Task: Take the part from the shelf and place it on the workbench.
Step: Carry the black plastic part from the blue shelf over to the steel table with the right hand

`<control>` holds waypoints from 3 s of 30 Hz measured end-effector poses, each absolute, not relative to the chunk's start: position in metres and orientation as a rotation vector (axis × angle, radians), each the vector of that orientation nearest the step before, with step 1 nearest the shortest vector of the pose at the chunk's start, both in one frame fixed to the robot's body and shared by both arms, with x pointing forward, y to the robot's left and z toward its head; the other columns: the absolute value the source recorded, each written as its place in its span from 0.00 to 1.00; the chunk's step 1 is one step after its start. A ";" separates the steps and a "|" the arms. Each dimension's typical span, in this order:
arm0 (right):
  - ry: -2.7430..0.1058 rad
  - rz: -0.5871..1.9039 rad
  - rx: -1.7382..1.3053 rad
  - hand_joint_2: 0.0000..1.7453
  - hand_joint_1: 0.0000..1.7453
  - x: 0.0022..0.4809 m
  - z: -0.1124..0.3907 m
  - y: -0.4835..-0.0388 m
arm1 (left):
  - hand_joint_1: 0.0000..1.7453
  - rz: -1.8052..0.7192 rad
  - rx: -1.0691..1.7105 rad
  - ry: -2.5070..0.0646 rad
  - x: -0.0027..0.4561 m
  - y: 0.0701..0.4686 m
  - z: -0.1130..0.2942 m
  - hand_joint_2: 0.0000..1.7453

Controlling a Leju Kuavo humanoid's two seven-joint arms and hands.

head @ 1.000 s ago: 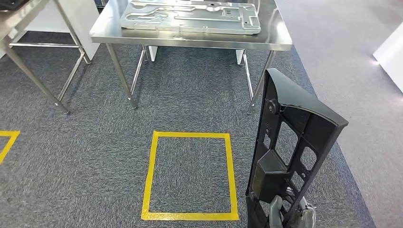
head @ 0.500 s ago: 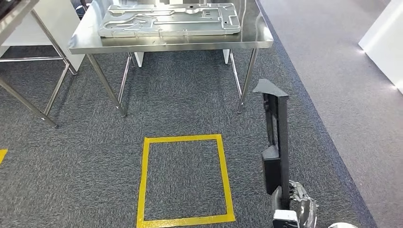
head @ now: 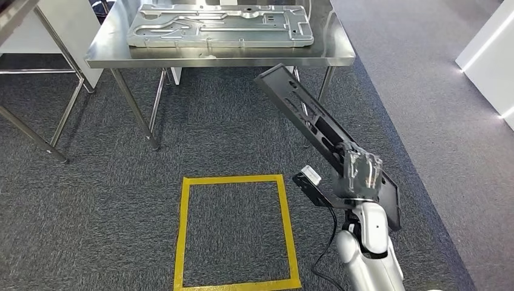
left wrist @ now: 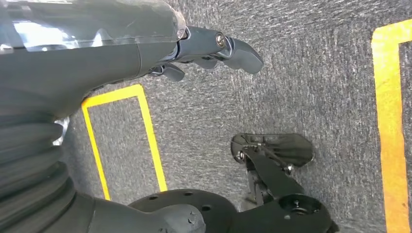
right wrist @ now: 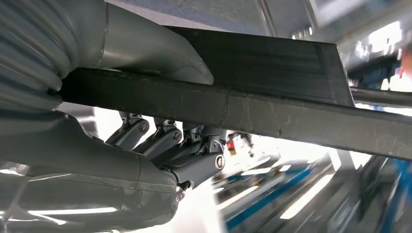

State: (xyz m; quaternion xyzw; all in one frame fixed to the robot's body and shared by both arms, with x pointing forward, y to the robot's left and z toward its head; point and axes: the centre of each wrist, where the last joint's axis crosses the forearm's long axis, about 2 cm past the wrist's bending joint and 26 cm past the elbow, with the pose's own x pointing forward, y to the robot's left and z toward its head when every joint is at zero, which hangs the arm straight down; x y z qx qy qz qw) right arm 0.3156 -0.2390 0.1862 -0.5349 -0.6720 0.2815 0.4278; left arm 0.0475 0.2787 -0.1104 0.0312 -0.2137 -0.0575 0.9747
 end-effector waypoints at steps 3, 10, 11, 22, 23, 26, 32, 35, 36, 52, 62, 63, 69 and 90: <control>-1.653 0.869 -1.330 1.00 1.00 0.340 0.193 -0.226 | 0.00 -0.140 0.058 -0.430 0.050 0.280 -0.110 1.00; -1.651 1.129 -1.267 1.00 1.00 0.371 0.207 -0.183 | 0.00 -0.180 0.048 -0.432 0.055 0.286 -0.110 1.00; -1.658 1.162 -1.256 1.00 1.00 0.372 0.208 -0.175 | 0.00 -0.183 0.045 -0.430 0.054 0.286 -0.110 1.00; -1.712 1.502 -1.206 1.00 1.00 0.384 0.228 -0.110 | 0.00 -0.224 0.041 -0.417 0.054 0.294 -0.110 1.00; -1.724 1.520 -1.209 1.00 1.00 0.385 0.233 -0.105 | 0.00 -0.227 0.039 -0.419 0.055 0.293 -0.110 1.00; -1.737 1.561 -1.223 1.00 1.00 0.388 0.241 -0.096 | 0.00 -0.230 0.036 -0.423 0.058 0.294 -0.109 1.00; -1.729 1.642 -1.223 1.00 1.00 0.389 0.244 -0.090 | 0.00 -0.231 0.029 -0.415 0.054 0.293 -0.110 1.00; -1.732 1.671 -1.228 1.00 1.00 0.390 0.248 -0.088 | 0.00 -0.230 0.028 -0.416 0.055 0.292 -0.110 1.00; -1.733 1.677 -1.229 1.00 1.00 0.390 0.248 -0.087 | 0.00 -0.229 0.028 -0.416 0.055 0.292 -0.110 1.00; -1.782 1.540 -1.238 1.00 1.00 0.387 0.238 -0.089 | 0.00 -0.204 0.036 -0.418 0.046 0.298 -0.111 1.00; -1.781 1.487 -1.235 1.00 1.00 0.383 0.225 -0.097 | 0.00 -0.203 0.038 -0.423 0.046 0.298 -0.111 1.00; -1.780 1.487 -1.234 1.00 1.00 0.383 0.224 -0.098 | 0.00 -0.203 0.038 -0.422 0.046 0.298 -0.111 1.00; -1.785 1.472 -1.235 1.00 1.00 0.383 0.223 -0.103 | 0.00 -0.202 0.033 -0.427 0.048 0.296 -0.111 1.00; -1.817 1.331 -1.155 1.00 1.00 0.380 0.227 -0.104 | 0.00 -0.214 0.042 -0.408 0.048 0.297 -0.111 1.00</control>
